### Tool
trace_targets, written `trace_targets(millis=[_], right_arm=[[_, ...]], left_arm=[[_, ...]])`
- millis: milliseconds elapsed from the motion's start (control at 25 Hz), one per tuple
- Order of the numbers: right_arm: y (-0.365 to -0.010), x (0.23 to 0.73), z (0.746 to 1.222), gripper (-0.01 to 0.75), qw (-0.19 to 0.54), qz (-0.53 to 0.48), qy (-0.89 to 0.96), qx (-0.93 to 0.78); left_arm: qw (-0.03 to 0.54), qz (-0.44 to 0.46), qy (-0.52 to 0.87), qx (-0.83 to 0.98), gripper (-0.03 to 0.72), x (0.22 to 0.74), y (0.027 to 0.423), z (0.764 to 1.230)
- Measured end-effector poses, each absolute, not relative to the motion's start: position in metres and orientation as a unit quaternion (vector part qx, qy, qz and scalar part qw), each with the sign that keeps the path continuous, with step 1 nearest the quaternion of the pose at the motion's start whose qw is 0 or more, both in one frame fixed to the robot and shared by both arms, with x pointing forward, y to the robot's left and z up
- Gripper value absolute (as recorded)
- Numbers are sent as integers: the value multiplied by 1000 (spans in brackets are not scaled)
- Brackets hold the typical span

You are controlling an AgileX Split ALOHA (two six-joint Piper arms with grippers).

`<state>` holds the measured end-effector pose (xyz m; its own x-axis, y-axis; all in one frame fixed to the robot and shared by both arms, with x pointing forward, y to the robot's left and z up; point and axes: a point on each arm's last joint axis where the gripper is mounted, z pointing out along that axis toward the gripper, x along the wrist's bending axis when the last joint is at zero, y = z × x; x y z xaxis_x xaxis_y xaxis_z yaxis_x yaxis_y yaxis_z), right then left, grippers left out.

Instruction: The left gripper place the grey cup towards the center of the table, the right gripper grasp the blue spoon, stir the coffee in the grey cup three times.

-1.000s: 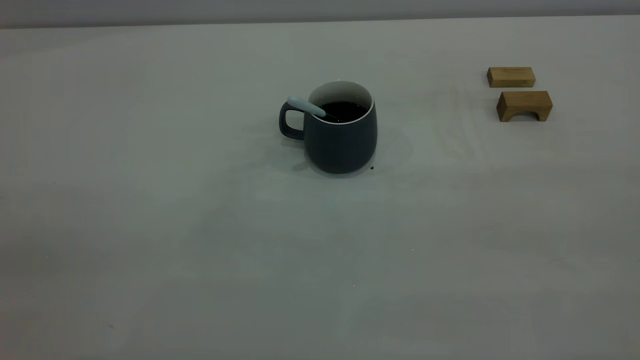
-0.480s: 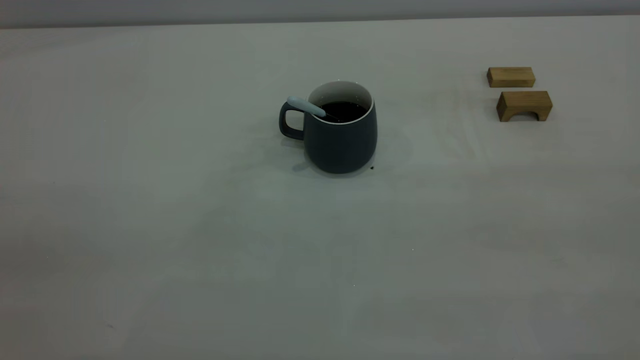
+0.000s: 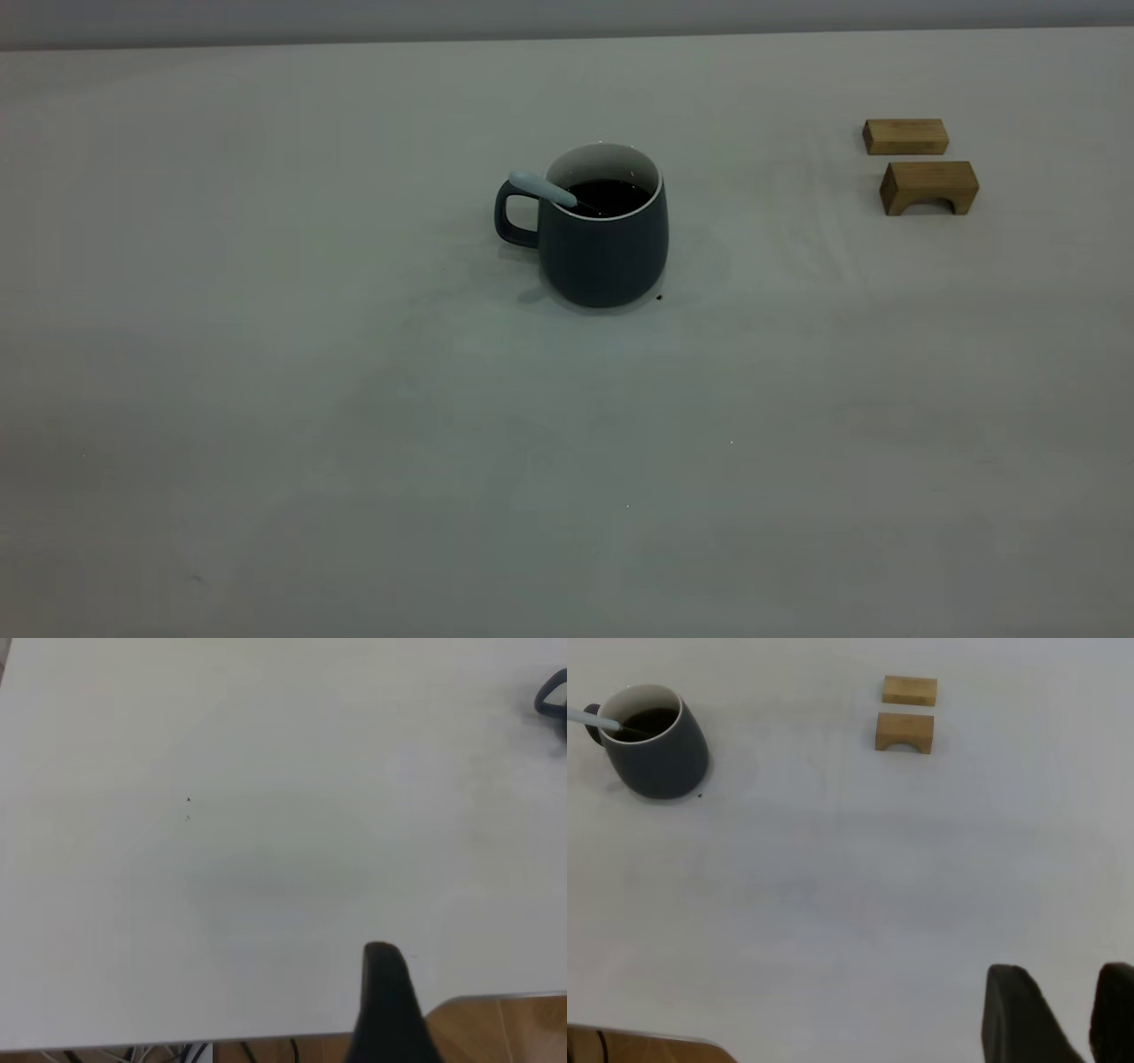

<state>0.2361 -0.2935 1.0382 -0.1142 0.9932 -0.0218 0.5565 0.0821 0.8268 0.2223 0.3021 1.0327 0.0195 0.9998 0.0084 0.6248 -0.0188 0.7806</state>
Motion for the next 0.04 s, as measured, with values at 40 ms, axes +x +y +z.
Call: trace_targets(millis=[40], right_arm=[[-294,236,1038,241,319,343,663,584]], left_arm=[[306,306,630,645,563,222,302,1033]])
